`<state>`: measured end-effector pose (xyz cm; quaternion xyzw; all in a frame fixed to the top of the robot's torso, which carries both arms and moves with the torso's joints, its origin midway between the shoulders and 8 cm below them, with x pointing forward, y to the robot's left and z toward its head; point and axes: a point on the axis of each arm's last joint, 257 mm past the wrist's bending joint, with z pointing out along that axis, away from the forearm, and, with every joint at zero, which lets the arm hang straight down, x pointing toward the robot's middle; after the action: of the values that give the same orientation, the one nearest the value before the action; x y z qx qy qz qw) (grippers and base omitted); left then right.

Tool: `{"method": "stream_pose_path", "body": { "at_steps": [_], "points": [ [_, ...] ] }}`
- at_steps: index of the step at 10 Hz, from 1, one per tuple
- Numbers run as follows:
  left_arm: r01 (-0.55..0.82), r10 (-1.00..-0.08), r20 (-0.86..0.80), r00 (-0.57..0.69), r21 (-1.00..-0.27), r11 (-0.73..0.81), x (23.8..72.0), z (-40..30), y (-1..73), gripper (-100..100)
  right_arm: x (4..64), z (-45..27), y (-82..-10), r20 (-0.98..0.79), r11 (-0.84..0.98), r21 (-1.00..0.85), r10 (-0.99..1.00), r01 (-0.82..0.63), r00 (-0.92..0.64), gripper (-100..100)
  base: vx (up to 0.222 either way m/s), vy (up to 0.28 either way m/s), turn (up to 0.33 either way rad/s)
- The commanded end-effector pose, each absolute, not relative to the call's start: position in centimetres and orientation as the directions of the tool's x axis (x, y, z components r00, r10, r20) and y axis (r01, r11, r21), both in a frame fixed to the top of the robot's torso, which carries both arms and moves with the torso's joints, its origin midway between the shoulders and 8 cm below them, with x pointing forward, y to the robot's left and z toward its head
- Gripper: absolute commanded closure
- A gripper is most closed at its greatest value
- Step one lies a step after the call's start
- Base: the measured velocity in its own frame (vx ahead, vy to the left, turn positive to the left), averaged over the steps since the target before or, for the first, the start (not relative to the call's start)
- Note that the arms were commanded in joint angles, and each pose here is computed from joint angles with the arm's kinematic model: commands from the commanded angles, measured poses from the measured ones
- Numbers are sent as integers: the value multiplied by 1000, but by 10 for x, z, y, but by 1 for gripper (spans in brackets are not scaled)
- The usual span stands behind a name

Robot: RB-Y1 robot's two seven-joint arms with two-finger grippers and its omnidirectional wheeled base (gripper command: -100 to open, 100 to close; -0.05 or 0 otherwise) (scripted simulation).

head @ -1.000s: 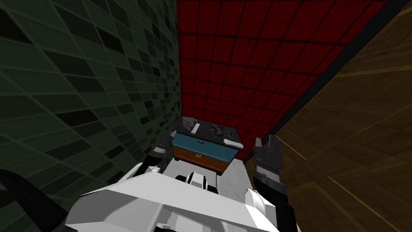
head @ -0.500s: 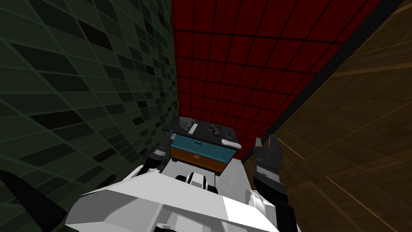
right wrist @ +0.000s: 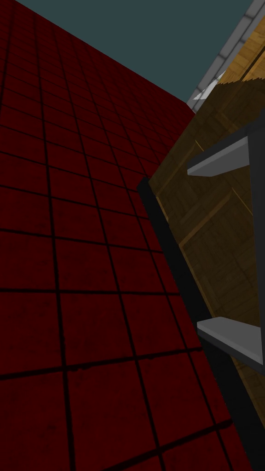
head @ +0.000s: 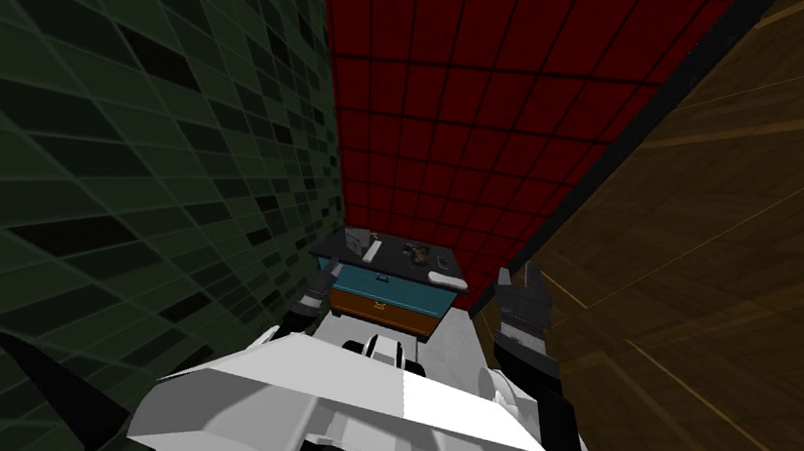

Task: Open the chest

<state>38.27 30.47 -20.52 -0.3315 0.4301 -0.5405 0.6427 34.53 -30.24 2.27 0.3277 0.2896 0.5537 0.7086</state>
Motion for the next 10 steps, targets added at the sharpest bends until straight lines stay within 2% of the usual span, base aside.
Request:
{"method": "stream_pose_path", "body": {
  "at_steps": [1, 10],
  "points": [
    [406, -979, -200, 47, -891, 202, 382, -218, 308, -100, 345, 23, -302, -48, 172, 785, 975, -595, 219, 0, 35, -41, -33],
    [340, -977, -208, 55, -916, 214, 371, -275, 319, -100, 345, 23, -302, -48, 172, 785, 975, -595, 219, 0, 31, -34, -25]
  ]
}}
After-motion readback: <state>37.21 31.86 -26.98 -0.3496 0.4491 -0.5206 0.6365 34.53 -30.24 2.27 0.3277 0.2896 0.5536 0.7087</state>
